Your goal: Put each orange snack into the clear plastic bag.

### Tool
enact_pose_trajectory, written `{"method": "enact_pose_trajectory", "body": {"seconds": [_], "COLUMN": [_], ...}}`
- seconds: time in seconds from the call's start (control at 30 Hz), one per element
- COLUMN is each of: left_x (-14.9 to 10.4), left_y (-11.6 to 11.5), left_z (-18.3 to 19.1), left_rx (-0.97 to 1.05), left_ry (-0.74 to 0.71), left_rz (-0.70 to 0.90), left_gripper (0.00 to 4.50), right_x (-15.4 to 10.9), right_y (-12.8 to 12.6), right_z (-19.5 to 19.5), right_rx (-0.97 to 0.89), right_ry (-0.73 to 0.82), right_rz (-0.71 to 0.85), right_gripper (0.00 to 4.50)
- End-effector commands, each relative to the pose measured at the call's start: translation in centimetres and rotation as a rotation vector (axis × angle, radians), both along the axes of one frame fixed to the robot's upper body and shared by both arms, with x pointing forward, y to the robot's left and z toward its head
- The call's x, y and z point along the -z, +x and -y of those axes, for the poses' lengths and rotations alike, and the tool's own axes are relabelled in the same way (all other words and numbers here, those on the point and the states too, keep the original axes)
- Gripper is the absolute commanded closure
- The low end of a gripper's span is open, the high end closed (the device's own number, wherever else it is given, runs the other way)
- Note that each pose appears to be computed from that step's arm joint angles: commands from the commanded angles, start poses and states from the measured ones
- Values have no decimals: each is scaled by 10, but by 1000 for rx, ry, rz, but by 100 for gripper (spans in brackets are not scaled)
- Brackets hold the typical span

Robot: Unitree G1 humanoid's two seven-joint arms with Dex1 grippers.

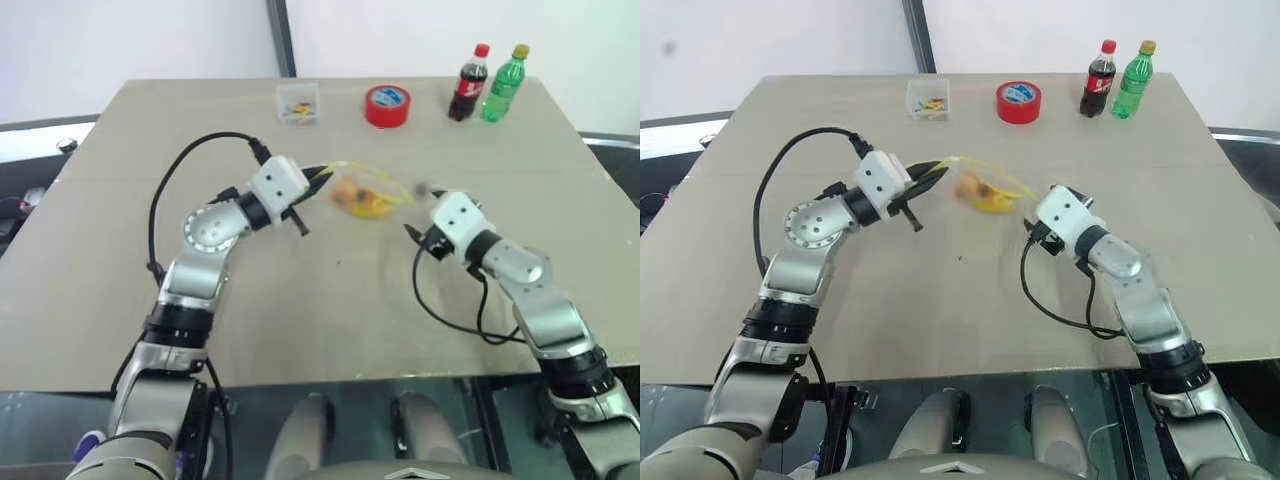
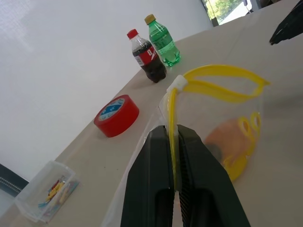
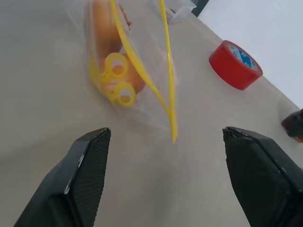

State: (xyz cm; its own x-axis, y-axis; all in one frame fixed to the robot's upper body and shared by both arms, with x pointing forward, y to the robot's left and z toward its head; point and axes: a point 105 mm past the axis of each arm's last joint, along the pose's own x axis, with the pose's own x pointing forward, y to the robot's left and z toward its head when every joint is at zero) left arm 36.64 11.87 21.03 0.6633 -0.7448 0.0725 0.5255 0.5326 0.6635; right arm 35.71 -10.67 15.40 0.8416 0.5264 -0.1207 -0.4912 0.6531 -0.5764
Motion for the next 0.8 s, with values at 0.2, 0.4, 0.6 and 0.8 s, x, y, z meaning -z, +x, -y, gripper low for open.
{"method": "enact_pose_trajectory", "body": {"seconds": [0.2, 0.4, 0.6, 0.8], "left_x": [-15, -15, -19, -36], "left_y": [-11, -13, -9, 12], "left_z": [-7, -8, -4, 5], "left_rx": [-14, -27, -22, -17], "left_ry": [-8, -13, -29, -32], "left_rz": [54, 54, 62, 124], "left_gripper": [450, 450, 450, 450], "right_x": [-13, -16, -47, -100], "right_y": [31, 32, 37, 45], "right_z": [-12, -9, 7, 38], "right_rx": [-30, -56, -15, 108], "right_ry": [24, 10, -10, -71], "right_rz": [72, 90, 186, 364], "right_gripper": [61, 332, 441, 441]}}
